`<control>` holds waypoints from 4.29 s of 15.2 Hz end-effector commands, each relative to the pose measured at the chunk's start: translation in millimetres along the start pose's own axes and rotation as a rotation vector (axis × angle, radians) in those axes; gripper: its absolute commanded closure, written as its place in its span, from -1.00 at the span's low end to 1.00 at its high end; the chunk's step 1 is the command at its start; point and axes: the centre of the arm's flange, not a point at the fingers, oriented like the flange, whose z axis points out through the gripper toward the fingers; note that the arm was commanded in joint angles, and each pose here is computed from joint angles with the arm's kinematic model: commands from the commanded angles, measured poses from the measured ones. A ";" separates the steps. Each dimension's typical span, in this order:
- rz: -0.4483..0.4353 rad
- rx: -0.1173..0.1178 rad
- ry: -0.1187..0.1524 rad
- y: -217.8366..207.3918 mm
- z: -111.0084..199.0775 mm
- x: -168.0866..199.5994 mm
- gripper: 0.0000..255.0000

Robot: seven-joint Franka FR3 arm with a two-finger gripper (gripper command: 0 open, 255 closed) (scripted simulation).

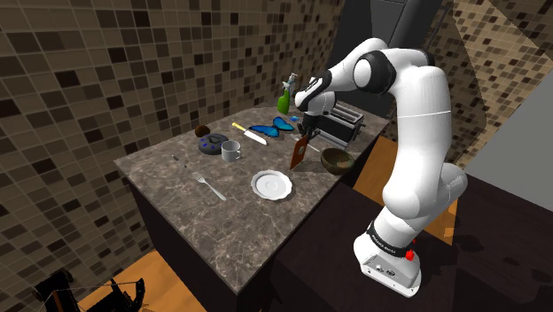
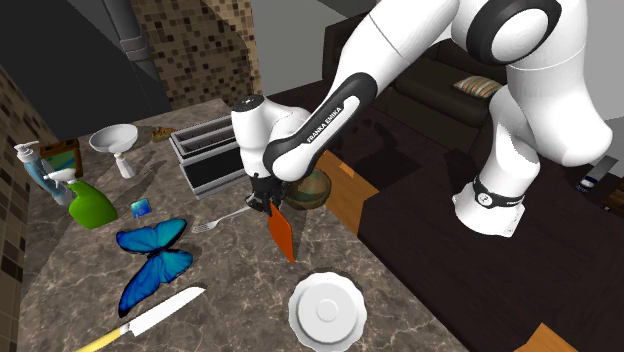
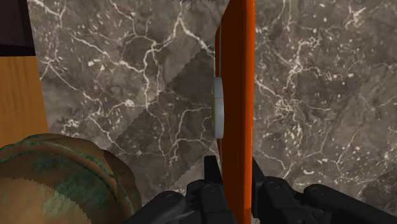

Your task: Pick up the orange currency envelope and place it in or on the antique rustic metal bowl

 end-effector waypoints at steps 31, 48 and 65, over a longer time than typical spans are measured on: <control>0.000 0.000 0.000 6.1 -131.6 -2.3 1.00; 0.000 0.000 0.000 101.9 -203.8 61.7 1.00; 0.000 0.000 0.000 184.1 -185.9 120.6 1.00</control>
